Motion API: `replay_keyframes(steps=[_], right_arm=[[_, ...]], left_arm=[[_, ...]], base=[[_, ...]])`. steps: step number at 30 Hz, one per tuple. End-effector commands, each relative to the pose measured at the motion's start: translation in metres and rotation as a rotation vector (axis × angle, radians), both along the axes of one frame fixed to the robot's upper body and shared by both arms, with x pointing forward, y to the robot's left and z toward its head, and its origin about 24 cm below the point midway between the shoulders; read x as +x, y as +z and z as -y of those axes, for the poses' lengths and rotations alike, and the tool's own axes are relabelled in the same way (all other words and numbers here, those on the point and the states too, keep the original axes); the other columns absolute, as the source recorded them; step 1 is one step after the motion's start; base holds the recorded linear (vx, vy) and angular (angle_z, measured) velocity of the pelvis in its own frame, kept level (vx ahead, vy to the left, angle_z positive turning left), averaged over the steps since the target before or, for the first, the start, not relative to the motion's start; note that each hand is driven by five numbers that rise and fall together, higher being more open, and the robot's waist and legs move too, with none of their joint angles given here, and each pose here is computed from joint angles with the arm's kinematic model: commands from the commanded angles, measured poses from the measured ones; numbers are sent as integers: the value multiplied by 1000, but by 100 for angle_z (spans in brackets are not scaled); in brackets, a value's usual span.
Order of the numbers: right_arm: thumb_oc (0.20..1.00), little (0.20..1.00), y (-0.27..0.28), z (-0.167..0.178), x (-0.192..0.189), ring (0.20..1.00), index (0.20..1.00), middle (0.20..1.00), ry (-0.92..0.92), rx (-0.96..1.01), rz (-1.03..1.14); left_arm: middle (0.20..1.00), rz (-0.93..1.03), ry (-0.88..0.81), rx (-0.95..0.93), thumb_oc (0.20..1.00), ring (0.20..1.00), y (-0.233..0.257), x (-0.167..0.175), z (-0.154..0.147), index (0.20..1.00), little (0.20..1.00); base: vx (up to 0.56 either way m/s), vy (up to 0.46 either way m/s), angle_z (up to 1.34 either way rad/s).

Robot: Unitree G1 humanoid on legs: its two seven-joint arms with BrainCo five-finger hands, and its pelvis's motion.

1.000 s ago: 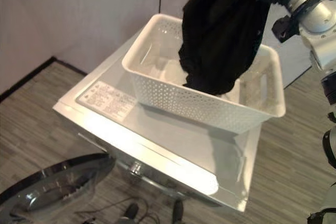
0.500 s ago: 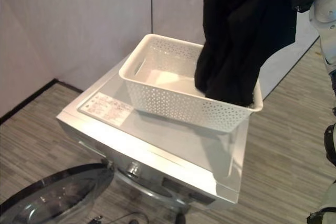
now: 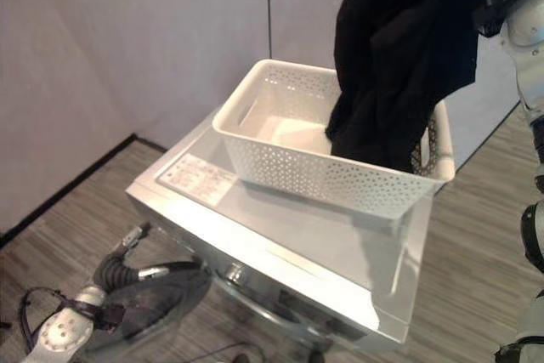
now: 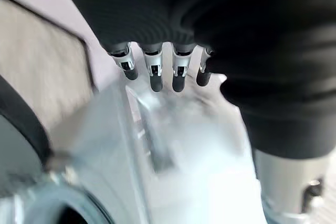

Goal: Grab the laundry basket,head to the washer,open it,put in the laundry and shut it.

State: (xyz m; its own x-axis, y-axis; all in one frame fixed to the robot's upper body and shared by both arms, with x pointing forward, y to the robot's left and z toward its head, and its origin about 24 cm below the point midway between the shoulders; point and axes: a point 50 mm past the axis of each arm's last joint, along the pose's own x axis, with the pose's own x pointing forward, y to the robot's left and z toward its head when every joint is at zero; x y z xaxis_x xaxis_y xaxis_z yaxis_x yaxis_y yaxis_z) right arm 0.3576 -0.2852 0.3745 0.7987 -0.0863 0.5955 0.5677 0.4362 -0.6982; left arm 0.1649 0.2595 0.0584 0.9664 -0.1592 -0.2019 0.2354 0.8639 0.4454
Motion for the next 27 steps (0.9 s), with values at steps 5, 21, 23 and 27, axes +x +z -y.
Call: replay_keyframes(steps=[5,21,23,27], right_arm=[[200,200,10,1,-1,200,200,200,49,68,-7],[200,200,41,-69,14,200,200,200,238,94,28],[200,200,45,-73,14,200,200,200,244,95,33],[200,200,52,-98,19,200,200,200,276,79,27]], left_arm=[[1000,583,-25,226,1000,1000,157,14,-29,1000,1000],[1000,862,-167,66,1000,1000,217,145,48,1000,1000],[1000,862,-183,42,1000,1000,222,154,58,1000,1000],[1000,839,-225,-54,1000,1000,240,187,99,1000,1000]], base=[[17,-28,7],[4,-6,-4],[-16,2,-8],[-5,1,-1]])
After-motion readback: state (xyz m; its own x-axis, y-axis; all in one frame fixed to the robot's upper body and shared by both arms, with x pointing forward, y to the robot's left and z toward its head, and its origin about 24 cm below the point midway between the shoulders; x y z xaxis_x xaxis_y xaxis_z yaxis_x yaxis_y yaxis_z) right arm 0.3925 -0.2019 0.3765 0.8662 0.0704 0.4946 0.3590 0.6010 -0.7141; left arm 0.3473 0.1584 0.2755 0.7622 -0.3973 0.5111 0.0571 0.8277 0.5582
